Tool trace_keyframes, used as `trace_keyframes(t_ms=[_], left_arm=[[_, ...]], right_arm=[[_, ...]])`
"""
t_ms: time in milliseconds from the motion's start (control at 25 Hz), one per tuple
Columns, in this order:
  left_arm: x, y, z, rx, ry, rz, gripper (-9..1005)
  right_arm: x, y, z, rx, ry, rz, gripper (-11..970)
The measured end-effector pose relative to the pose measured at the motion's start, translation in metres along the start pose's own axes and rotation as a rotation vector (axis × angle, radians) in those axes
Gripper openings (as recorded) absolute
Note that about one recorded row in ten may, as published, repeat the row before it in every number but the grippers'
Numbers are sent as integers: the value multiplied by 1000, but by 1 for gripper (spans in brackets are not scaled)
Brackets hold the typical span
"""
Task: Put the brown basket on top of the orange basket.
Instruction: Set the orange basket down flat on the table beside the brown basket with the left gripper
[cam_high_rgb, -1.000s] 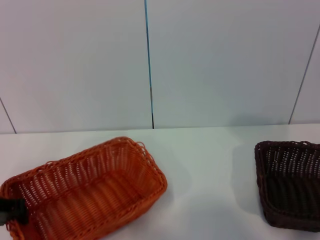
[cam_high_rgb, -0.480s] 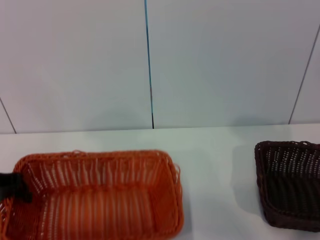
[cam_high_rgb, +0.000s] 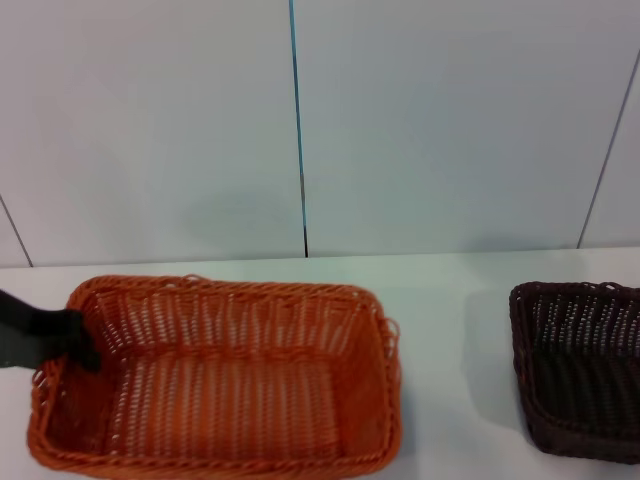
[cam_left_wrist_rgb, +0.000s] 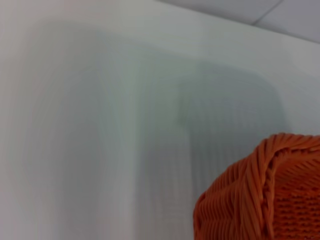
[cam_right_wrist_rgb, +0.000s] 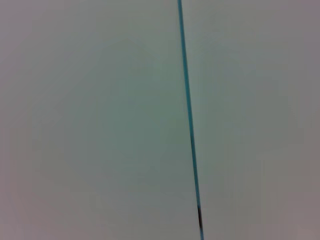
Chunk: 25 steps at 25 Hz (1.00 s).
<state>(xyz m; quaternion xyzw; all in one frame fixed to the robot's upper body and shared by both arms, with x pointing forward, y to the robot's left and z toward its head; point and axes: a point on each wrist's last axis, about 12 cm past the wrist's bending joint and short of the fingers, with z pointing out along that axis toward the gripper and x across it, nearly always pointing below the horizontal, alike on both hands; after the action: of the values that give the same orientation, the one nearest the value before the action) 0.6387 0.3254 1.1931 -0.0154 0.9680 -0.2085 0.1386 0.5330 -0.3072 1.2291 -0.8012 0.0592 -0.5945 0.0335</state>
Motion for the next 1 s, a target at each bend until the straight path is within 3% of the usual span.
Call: trace_keyframes(t_ms=[320,1000], left_arm=[[-6,-19,19,91,-33,18,133],[-2,-28,64,112,-127,73,133]], right_arm=[[-1,0,0,-1,-6,0,900],[-3,1,0,-2,-13,-2,899]])
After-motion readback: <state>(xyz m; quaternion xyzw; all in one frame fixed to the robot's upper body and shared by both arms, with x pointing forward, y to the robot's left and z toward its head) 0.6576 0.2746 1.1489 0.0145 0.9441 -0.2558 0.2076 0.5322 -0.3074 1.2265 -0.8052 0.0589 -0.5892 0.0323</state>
